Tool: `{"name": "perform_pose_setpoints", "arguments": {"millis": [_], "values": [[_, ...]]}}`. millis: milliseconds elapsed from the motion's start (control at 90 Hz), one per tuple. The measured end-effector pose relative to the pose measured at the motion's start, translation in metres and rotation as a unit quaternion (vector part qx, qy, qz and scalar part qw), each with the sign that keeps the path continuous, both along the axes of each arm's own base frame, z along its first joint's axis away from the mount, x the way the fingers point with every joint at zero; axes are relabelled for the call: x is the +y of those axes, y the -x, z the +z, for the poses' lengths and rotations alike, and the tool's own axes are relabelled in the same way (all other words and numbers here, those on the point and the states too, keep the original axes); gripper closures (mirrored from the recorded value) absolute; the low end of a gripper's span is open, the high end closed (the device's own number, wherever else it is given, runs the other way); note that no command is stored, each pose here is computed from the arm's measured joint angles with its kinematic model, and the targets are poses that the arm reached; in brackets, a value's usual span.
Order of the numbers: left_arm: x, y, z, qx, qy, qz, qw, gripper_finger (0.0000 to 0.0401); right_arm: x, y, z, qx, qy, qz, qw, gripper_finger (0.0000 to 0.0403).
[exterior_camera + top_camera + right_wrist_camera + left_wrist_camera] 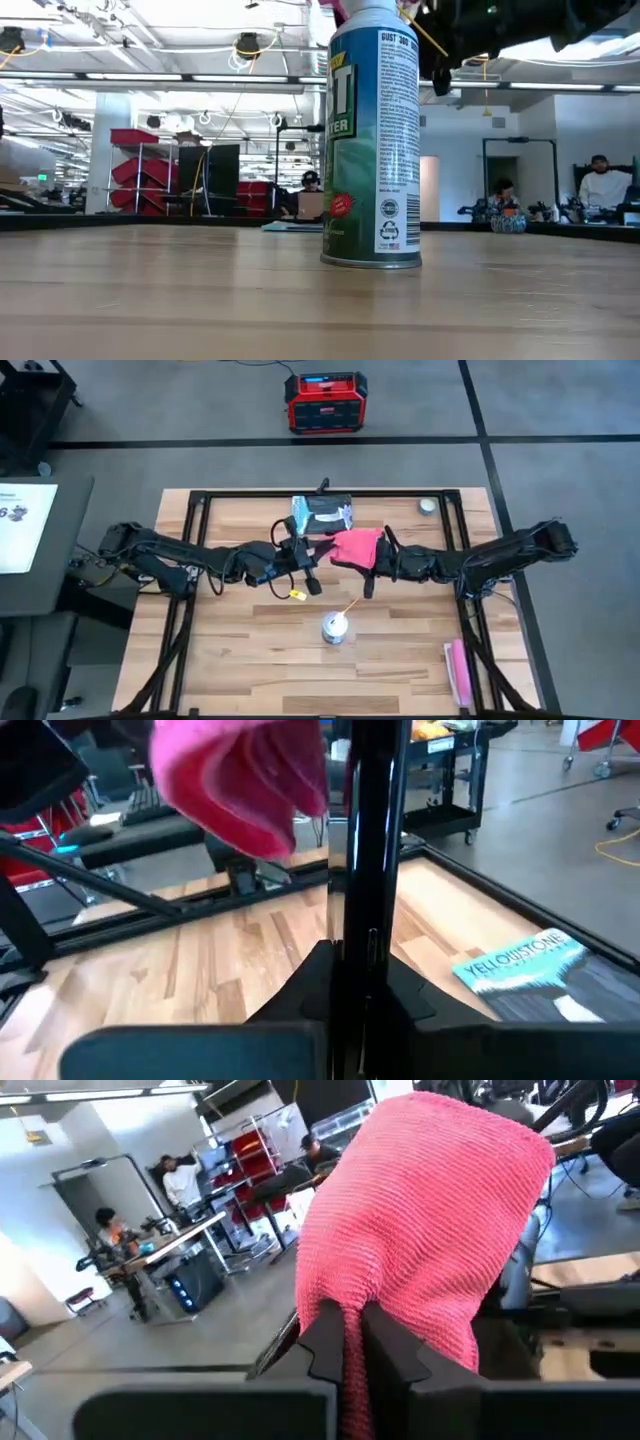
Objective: Apply microfiber cloth
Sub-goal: Wipe the back of the cellphone with the pink microfiber cloth
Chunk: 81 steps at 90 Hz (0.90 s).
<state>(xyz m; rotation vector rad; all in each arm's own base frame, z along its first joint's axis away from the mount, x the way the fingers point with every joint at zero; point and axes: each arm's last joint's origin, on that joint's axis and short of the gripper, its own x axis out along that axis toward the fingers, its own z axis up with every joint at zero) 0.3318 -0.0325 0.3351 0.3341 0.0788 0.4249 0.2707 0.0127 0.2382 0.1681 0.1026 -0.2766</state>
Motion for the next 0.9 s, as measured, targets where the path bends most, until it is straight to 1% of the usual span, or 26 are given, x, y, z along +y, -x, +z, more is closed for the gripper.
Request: {"name": "perform_pose_setpoints", "arguments": {"millis": [122, 311, 367, 456, 644, 789, 900], "values": [[-0.001, 0.0, -0.007, 0.0, 0.023, -0.012, 1.0, 0.0401, -0.003, -0.004, 0.001, -0.021, 0.004, 0.0, 1.0, 0.0387], [-0.001, -0.013, -0.034, 0.029, 0.044, -0.002, 0.999, 0.0401, -0.006, -0.001, 0.009, -0.039, 0.011, -0.005, 0.999, 0.0387], [0.0, -0.018, -0.043, 0.04, 0.042, 0.006, 0.998, 0.0401, -0.005, 0.0, 0.01, -0.042, 0.015, -0.003, 0.999, 0.0387], [0.002, -0.024, -0.051, 0.049, 0.028, 0.034, 0.998, 0.0401, -0.002, 0.0, 0.009, -0.038, 0.015, -0.004, 0.999, 0.0387], [0.008, -0.023, -0.04, 0.041, -0.005, 0.053, 0.998, 0.0401, -0.001, 0.0, 0.009, -0.039, 0.01, -0.007, 0.999, 0.0387], [0.01, -0.012, -0.02, 0.025, -0.033, 0.084, 0.996, 0.0401, 0.0, 0.0, 0.009, -0.037, 0.008, -0.002, 0.999, 0.0387], [0.011, -0.007, -0.014, 0.028, -0.045, 0.094, 0.994, 0.0401, 0.0, 0.0, 0.008, -0.036, 0.005, -0.001, 0.999, 0.0387]]}}
